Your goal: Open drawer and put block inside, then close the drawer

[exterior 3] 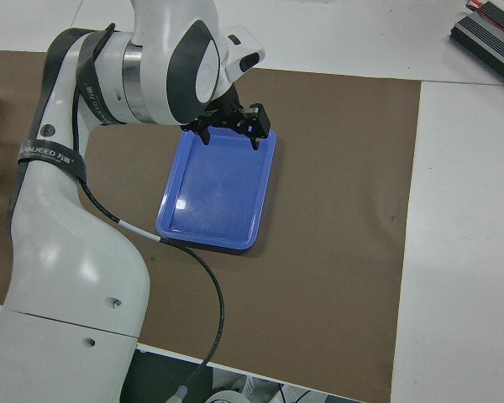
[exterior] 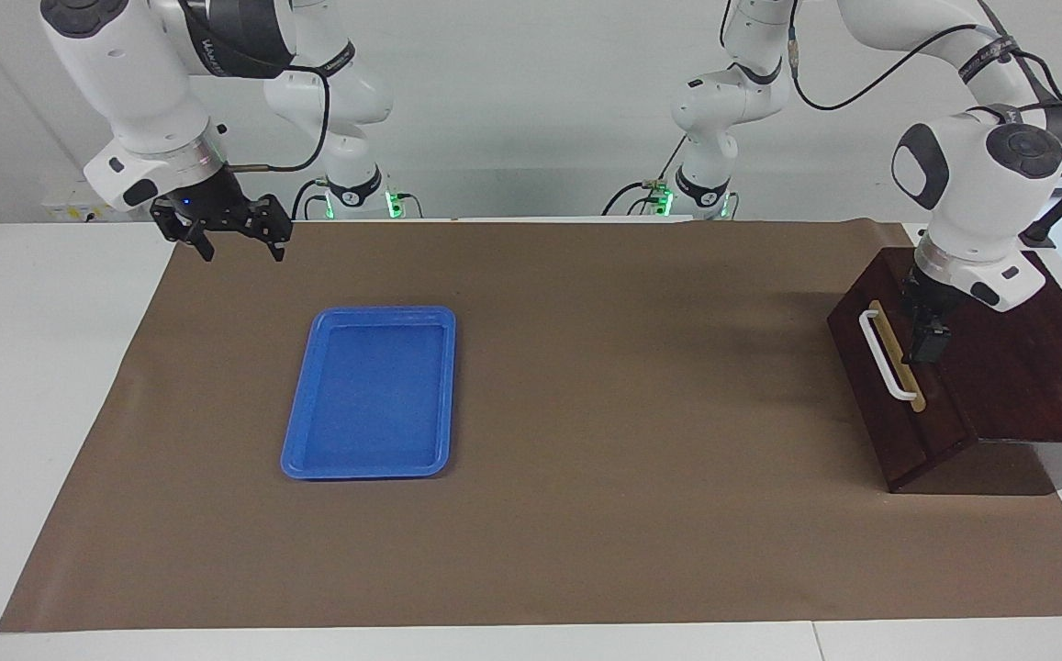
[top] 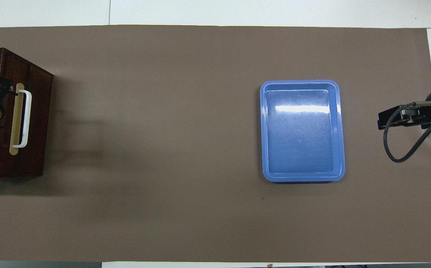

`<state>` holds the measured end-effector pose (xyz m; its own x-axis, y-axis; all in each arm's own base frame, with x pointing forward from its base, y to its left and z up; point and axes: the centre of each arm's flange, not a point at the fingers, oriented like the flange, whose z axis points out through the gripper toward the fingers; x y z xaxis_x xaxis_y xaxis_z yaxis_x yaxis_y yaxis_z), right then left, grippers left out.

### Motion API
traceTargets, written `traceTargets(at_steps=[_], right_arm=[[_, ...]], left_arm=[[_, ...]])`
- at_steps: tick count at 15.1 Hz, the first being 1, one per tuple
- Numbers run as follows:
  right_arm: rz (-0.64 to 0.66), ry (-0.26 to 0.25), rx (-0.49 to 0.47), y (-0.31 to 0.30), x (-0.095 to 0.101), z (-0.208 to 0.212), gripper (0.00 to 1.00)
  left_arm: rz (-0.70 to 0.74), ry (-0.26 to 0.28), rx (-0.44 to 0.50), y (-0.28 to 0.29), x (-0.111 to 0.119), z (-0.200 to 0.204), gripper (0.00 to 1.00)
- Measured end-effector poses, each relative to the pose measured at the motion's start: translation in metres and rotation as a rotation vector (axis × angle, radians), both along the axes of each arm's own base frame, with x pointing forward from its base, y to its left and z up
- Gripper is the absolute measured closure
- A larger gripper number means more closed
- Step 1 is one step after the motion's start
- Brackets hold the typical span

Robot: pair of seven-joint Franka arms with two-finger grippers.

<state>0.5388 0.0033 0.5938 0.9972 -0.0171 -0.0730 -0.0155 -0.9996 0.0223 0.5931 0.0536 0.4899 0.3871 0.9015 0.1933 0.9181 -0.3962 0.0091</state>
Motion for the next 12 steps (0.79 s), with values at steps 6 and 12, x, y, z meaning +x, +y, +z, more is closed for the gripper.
traceTargets(at_steps=[6,12], right_arm=[[0.0,0.0,0.0,0.0,0.0,0.0,0.0],[0.0,0.0,0.0,0.0,0.0,0.0,0.0]], left_arm=[[-0.183,0.007,-0.069,-0.072,0.004,0.063,0.0],[-0.589,0.165,-0.13,-0.107,-0.019,0.087,0.0]])
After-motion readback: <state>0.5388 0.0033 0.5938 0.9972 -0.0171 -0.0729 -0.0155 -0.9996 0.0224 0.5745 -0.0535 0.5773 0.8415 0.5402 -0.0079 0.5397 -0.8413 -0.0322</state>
